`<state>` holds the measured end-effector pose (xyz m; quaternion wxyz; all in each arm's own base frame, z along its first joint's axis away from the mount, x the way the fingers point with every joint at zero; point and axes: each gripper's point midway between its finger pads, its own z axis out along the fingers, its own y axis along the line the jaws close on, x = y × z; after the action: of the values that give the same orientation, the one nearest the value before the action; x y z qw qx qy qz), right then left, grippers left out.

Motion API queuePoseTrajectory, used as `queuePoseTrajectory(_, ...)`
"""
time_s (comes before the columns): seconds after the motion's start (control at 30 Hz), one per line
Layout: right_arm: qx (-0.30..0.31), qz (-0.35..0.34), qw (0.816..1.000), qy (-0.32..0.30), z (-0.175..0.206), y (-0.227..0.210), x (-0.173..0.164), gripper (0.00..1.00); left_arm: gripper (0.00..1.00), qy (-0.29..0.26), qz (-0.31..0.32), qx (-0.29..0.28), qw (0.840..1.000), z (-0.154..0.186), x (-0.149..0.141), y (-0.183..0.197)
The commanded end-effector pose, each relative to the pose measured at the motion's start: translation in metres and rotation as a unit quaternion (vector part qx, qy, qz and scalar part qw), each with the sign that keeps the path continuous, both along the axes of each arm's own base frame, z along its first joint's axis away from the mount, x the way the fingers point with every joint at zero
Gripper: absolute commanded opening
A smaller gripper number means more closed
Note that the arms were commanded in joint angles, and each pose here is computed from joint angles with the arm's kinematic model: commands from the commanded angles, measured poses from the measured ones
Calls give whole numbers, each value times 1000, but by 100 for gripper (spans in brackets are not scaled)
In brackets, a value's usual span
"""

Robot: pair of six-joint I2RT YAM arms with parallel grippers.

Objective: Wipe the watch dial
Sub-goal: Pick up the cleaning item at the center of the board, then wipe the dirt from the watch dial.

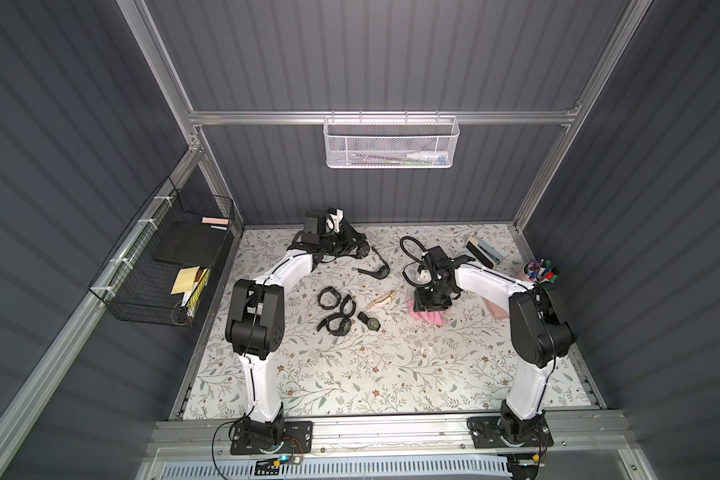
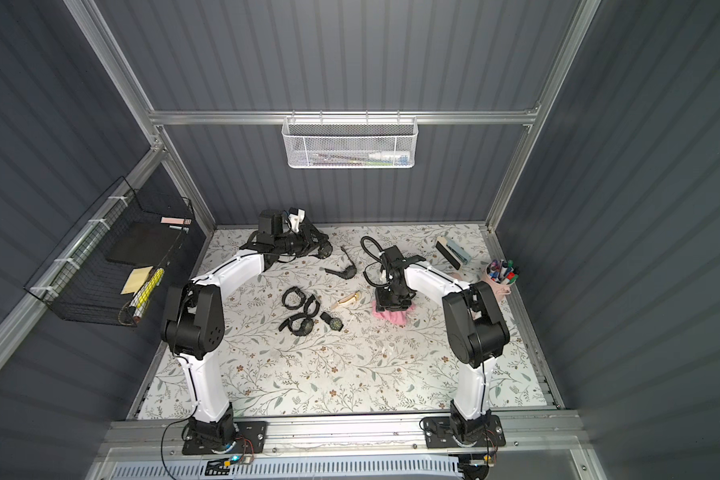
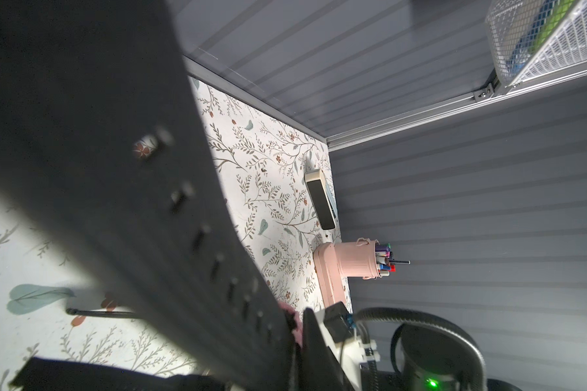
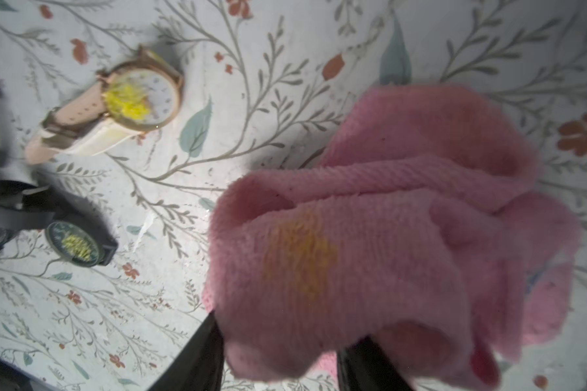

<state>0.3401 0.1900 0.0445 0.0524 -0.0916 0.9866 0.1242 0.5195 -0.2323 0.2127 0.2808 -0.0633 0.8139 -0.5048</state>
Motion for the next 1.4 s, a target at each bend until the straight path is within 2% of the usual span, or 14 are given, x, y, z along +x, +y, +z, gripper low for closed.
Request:
queuePoseTrajectory(0.0, -22, -15, 1000, -6, 5, -8, 4, 31, 0, -65, -29, -13, 997, 48, -9, -10)
queuePoseTrajectory(0.1, -17, -12, 999, -31, 17, -10, 6, 15, 0, -71, -38, -18, 997, 52, -12, -16)
queuePoseTrajectory(0.27, 5, -1, 995, -100, 56, -10, 10, 1, 0, -86, -50, -27, 995, 64, -19, -26)
queuePoseTrajectory(0.47, 80, 27, 982, -167, 109, 8, 8, 0, 0, -116, -68, -60, 989, 87, -37, -48)
queuePoseTrajectory(0.67, 175, 46, 954, -239, 166, 32, 8, 0, 0, -141, -93, -93, 981, 108, -63, -85)
queuePoseTrajectory(1.0, 244, 39, 917, -313, 218, 46, 8, 0, 0, -171, -118, -115, 971, 128, -100, -126)
queuePoseTrajectory(1.17, 250, 37, 910, -329, 226, 50, 2, 0, 0, -171, -121, -116, 971, 125, -109, -136)
queuePoseTrajectory(1.33, 267, 16, 891, -366, 243, 46, 2, 0, 0, -174, -129, -112, 970, 122, -118, -145)
queuePoseTrajectory(1.37, 256, -4, 889, -380, 244, 39, 9, 0, 0, -173, -129, -111, 970, 121, -119, -146)
